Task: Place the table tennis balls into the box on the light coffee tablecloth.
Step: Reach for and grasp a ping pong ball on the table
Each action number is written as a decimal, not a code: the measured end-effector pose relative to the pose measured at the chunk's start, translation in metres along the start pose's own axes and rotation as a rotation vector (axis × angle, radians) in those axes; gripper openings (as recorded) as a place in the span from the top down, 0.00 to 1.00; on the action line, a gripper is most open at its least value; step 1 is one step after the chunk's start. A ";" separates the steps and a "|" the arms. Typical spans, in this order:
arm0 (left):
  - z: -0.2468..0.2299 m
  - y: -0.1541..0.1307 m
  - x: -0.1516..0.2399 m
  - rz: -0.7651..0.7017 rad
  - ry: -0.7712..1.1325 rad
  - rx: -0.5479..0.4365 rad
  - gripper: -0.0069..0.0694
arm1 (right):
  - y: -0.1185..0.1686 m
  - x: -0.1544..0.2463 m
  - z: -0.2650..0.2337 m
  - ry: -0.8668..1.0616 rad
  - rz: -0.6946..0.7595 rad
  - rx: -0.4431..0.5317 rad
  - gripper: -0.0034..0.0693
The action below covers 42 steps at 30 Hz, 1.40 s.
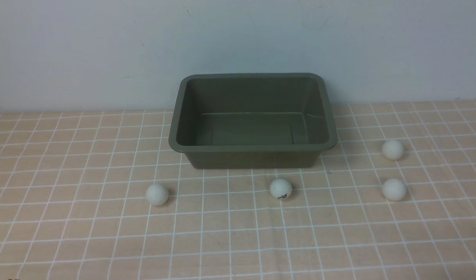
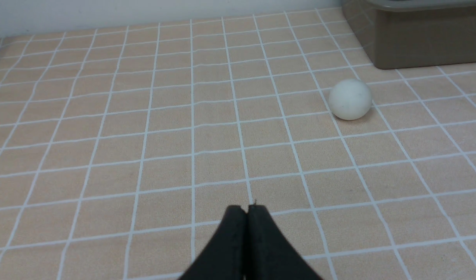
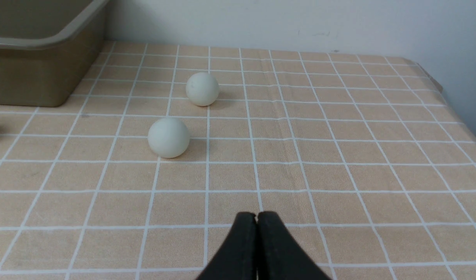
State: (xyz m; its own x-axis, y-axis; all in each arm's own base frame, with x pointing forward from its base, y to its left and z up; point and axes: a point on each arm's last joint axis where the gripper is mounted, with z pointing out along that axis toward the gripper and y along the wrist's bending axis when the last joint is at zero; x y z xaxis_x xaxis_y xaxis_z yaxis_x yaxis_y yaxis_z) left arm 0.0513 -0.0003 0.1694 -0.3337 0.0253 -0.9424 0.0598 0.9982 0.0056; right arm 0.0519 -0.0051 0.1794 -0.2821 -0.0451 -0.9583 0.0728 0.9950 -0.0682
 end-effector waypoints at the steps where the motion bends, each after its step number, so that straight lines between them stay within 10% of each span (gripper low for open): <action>1: 0.000 0.000 0.000 0.000 0.000 0.000 1.00 | 0.000 0.000 0.000 -0.001 0.000 0.000 0.97; 18: 0.000 0.000 0.000 0.000 0.000 0.000 1.00 | -0.004 -0.037 -0.008 -0.423 0.425 -0.050 0.97; 42: 0.000 0.000 0.000 0.000 0.000 0.000 1.00 | -0.008 -0.075 -0.029 -0.585 0.560 -0.092 0.97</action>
State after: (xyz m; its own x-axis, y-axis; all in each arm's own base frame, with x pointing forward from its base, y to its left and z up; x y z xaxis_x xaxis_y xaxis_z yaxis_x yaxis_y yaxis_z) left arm 0.0513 -0.0003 0.1694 -0.3337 0.0253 -0.9424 0.0598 0.9982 0.0056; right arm 0.0442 -0.0075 0.2597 0.3202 0.4474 -0.8350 -0.0314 0.8860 0.4627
